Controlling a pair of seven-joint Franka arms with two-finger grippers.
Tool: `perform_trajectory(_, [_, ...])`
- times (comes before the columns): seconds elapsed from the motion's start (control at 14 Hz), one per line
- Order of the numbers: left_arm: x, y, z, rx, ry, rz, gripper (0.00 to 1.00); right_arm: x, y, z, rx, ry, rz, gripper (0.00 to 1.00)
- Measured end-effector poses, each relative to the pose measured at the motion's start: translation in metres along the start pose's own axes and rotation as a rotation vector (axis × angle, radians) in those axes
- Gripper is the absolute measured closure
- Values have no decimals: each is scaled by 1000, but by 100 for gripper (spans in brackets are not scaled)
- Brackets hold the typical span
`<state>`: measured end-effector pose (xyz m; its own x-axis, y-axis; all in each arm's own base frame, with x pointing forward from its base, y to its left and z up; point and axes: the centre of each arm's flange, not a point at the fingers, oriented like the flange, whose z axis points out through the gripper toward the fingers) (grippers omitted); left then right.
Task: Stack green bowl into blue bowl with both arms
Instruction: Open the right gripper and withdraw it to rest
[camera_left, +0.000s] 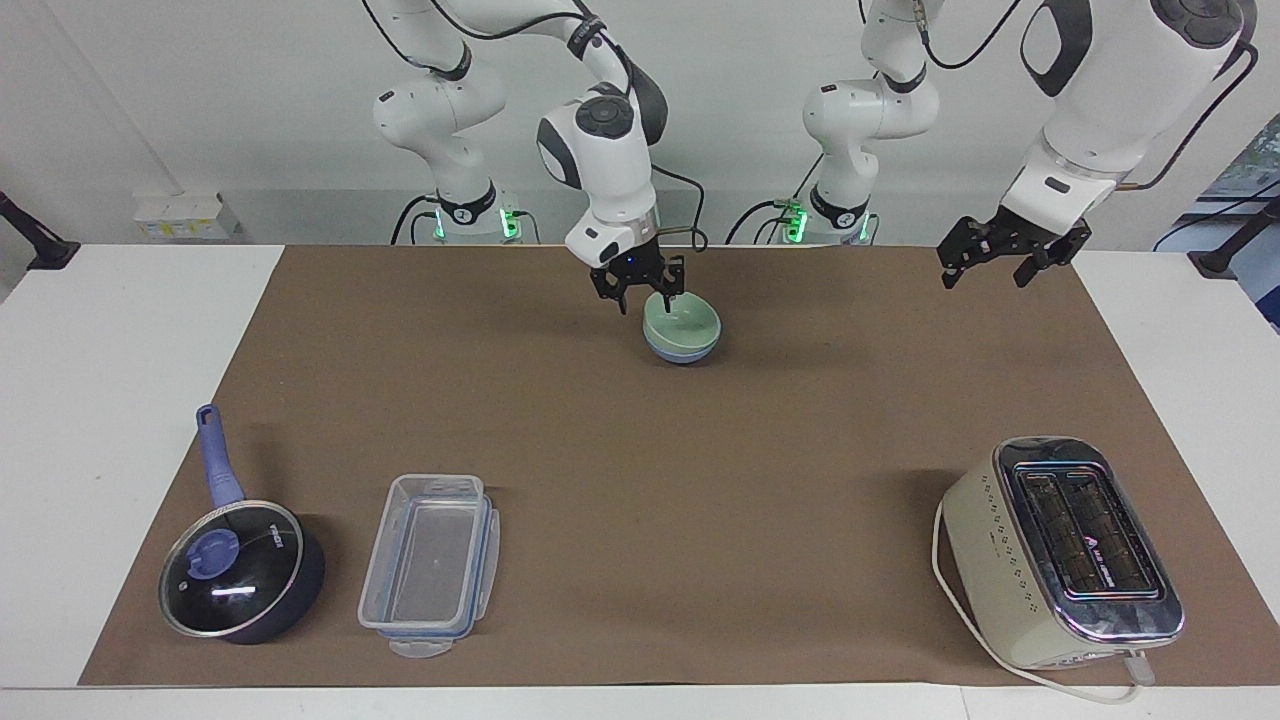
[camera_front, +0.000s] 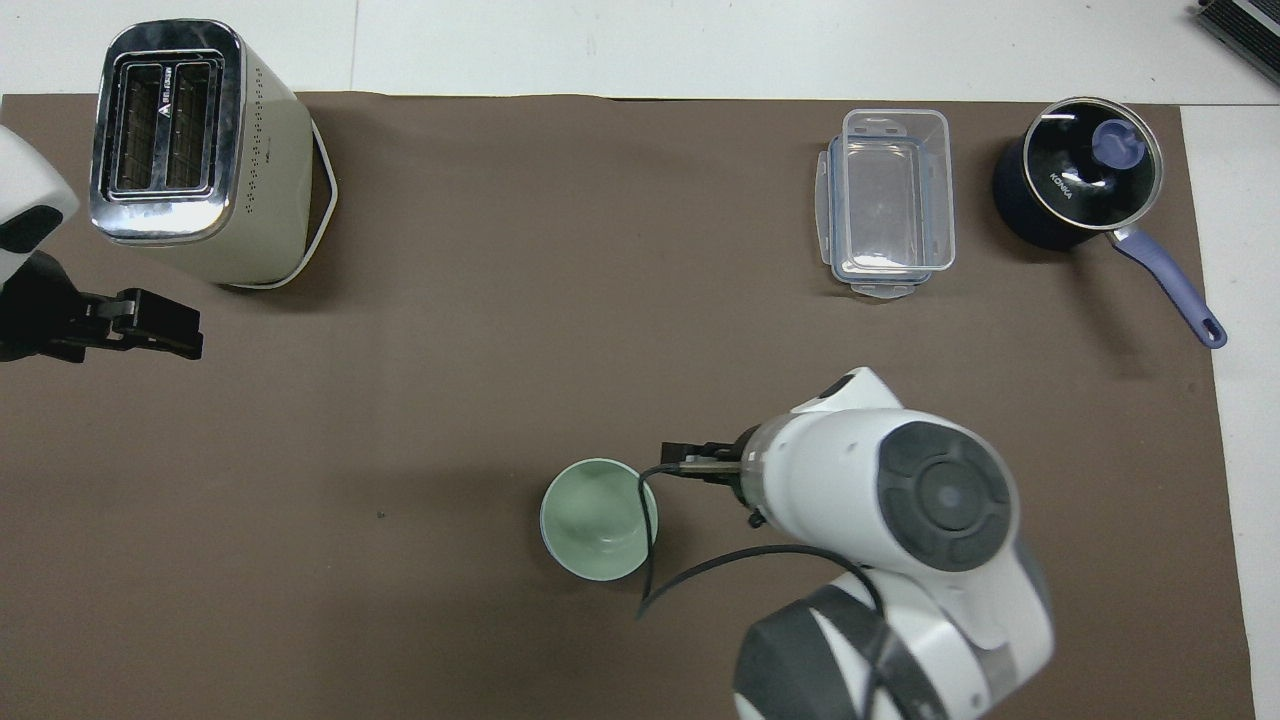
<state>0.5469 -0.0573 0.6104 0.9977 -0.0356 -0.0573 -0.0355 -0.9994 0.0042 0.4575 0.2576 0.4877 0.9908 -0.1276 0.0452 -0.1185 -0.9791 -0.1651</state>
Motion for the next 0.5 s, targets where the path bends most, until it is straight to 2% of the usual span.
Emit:
perform_trajectory(0.21, [0,0,0,0,0,0,0,27,71,-55,-11,35,18,0])
perform_trajectory(0.36, [0,0,0,0,0,0,0,48,117,-96,-50,45,47,0])
perform_trajectory(0.5, [0,0,0,0,0,0,0,64,145,-136,-99,83,70,0])
